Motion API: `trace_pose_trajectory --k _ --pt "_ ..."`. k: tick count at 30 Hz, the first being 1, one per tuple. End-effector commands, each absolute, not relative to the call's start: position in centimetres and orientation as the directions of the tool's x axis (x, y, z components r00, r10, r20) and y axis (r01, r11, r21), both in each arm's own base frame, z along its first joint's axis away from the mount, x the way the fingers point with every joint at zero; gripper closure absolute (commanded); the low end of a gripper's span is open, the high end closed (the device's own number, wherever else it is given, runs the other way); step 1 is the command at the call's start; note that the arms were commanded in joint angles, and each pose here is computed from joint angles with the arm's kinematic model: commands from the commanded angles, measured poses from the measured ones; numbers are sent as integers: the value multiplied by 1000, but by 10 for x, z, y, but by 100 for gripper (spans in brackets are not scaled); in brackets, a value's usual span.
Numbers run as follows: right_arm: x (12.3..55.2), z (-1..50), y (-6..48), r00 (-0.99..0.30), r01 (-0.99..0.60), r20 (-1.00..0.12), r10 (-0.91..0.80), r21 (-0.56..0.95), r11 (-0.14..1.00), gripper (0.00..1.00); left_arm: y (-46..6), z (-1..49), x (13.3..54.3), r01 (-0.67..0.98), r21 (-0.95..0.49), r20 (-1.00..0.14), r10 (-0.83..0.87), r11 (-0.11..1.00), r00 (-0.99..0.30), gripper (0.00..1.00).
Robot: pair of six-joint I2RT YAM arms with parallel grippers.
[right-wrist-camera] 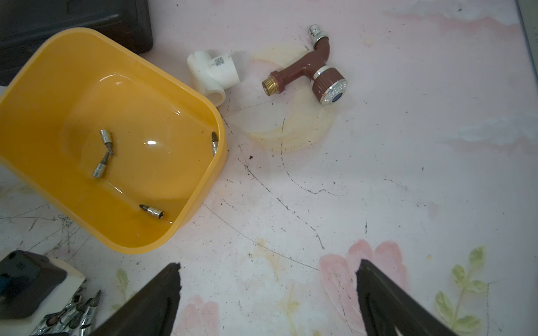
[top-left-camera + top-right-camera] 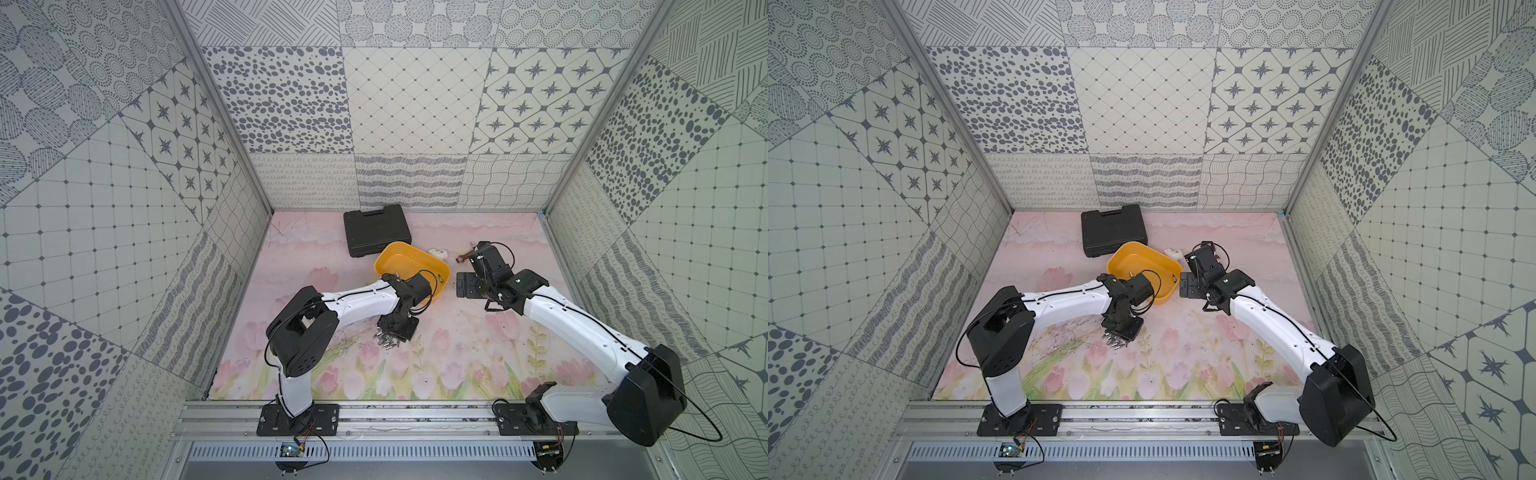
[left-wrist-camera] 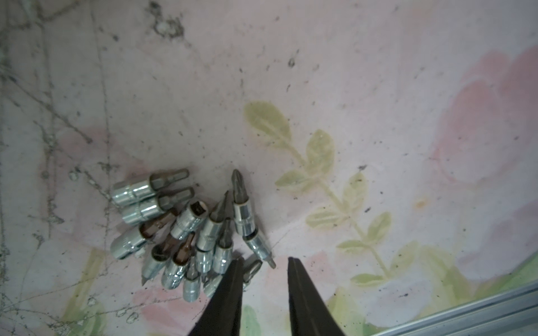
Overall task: Put the bit on the desktop into the storage box
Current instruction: Pick up the screwdriver bit from the center of the board.
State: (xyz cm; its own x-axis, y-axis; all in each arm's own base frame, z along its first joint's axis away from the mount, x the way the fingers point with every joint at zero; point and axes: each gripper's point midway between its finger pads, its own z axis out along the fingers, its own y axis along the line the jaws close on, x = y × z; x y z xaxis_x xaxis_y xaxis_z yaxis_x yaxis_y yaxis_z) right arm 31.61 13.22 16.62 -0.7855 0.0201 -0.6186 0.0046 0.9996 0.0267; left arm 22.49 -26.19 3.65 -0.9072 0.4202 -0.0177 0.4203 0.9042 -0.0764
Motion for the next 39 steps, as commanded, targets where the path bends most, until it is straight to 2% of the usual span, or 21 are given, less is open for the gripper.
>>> trace_pose_trajectory --k 1,11,39 --pt "320 167 132 -773 20 -633 42 42 999 3 -267 35 222 436 -83 -11 437 896 -899 69" --pt "320 167 131 -774 21 -632 43 41 999 3 -268 28 222 437 -84 -1 439 895 -899 73" --pt "320 166 130 -775 23 -631 44 41 999 3 -262 18 215 434 -57 36 436 899 -899 73"
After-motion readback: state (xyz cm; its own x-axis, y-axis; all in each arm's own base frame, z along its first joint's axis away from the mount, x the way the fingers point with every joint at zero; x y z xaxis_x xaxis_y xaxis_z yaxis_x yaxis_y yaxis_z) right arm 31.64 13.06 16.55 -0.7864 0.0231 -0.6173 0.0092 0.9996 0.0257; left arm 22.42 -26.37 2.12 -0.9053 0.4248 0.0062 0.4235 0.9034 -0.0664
